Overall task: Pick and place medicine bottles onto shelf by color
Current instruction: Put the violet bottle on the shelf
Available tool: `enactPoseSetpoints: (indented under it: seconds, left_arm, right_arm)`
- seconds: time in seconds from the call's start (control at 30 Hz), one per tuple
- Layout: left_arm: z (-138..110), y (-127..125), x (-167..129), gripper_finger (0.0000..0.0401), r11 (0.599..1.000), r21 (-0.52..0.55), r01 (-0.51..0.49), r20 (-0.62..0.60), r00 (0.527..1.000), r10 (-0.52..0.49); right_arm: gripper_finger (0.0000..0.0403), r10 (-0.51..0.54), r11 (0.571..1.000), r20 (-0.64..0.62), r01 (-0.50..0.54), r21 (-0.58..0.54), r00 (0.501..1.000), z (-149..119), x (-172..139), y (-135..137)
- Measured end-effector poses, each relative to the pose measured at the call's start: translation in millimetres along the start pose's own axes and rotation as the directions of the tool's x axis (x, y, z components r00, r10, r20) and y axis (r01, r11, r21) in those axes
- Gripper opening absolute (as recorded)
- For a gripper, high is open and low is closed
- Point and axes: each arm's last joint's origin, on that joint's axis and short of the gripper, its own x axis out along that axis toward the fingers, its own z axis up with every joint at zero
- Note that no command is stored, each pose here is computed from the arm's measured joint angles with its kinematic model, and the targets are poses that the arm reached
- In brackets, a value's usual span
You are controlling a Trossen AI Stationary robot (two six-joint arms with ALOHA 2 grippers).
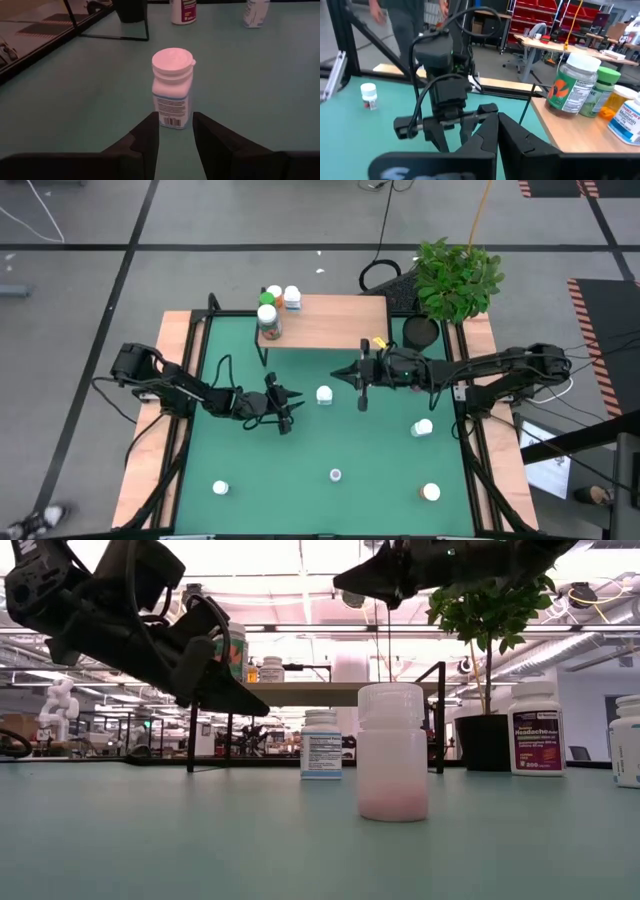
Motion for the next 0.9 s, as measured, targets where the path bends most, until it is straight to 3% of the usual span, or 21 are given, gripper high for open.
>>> enactPoseSetpoints:
  seconds: [0.13,0.23,0.33,0.47,0.67,0.8,0.9]
  left_arm:
    - [-0.2,-1.6,-0.7,0.0122,1.0,0.016,0.006,0.0,1.0,-0.006]
    - [-0.3,-2.0,-0.7,0.0122,1.0,0.022,0.02,-0.003,1.0,-0.02]
    - [-0.4,-3.9,-0.3,0.0122,0.99,0.041,0.134,-0.013,0.991,-0.133]
    - [0.9,-6.8,-0.4,0.0122,0.951,0.027,0.308,-0.015,0.951,-0.308]
    - [4.2,-9.7,-1.6,0.0122,0.941,-0.009,0.339,0.019,0.941,-0.339]
    - [10.4,-20.4,-3.2,0.013,0.921,0.01,0.39,0.035,0.92,-0.39]
    - [21.5,-31.1,-2.1,0.0152,0.911,0.038,0.411,0.049,0.91,-0.412]
  right_arm:
    - [0.0001,-0.012,0.998,0.014,0.011,0.06,1.0,1.2,0.0,-2.2]
    - [0.0018,-0.1,0.991,0.017,0.098,0.091,0.995,2.4,-0.1,-5.0]
    - [0.0055,-0.162,0.983,-0.014,0.162,0.084,0.987,3.1,-3.8,-5.7]
    - [0.0114,-0.141,0.986,-0.054,0.145,0.085,0.989,4.9,-10.6,-2.1]
    - [0.0173,-0.099,0.982,-0.145,0.12,0.146,0.984,0.3,-16.8,8.8]
    - [0.0184,-0.058,0.986,-0.15,0.08,0.143,0.987,-7.9,-19.5,21.4]
    - [0.0185,-0.084,0.986,-0.188,0.11,0.129,0.978,-20.2,-24.5,31.3]
